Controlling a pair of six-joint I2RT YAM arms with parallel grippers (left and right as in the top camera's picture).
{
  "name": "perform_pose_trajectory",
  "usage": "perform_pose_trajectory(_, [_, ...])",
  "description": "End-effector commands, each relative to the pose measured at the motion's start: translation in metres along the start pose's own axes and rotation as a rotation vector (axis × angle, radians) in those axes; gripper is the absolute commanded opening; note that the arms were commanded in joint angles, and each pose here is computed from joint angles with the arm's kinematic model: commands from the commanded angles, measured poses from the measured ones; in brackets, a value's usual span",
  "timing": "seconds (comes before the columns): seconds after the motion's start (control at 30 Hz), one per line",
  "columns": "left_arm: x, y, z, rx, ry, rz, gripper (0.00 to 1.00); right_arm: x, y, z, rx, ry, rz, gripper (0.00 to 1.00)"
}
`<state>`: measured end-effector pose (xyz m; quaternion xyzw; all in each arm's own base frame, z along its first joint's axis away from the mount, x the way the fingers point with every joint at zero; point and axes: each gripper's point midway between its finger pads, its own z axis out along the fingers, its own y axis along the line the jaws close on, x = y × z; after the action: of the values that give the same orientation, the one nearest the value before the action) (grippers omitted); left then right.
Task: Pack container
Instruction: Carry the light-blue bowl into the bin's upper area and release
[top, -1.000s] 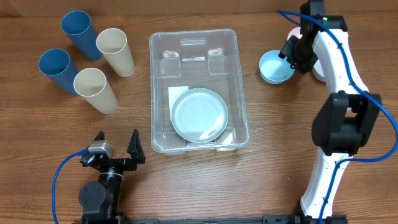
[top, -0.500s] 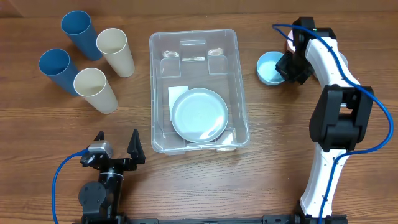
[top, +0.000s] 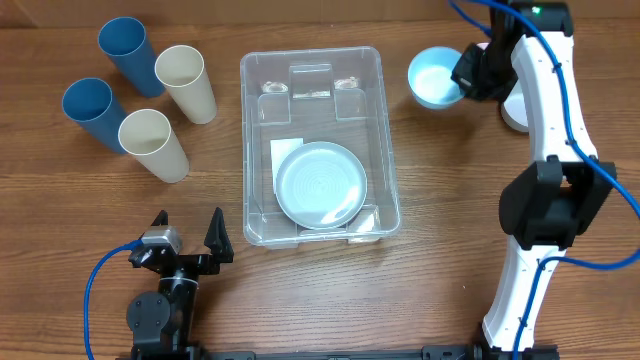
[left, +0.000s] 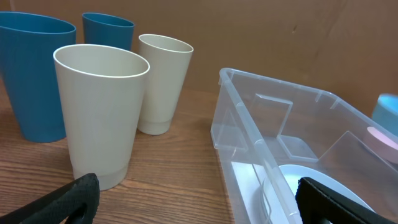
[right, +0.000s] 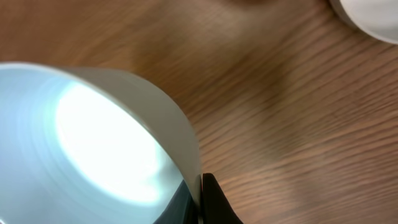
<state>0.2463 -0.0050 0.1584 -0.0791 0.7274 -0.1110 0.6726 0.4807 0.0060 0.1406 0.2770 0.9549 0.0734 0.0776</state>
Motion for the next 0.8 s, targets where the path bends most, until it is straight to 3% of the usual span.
perform_pose_trajectory(0.0, [0.001, 0.003, 0.000, -0.014, -0.002, -0.014, 1.00, 0.013, 0.049, -0.081, -0.145, -0.149, -0.151, 0.04])
perform_pose_trajectory(0.2, [0.001, 0.003, 0.000, -0.014, -0.002, -0.014, 1.00, 0.087, 0.128, -0.100, -0.174, -0.199, -0.539, 0.04])
perform_pose_trajectory(0.37, [0.001, 0.003, 0.000, -0.014, -0.002, -0.014, 1.00, 0.122, 0.164, -0.075, -0.063, -0.295, -0.676, 0.04])
perform_pose_trajectory(0.77, [0.001, 0.003, 0.000, -0.014, -0.002, -0.014, 1.00, 0.107, 0.156, 0.015, 0.071, -0.384, -0.700, 0.04])
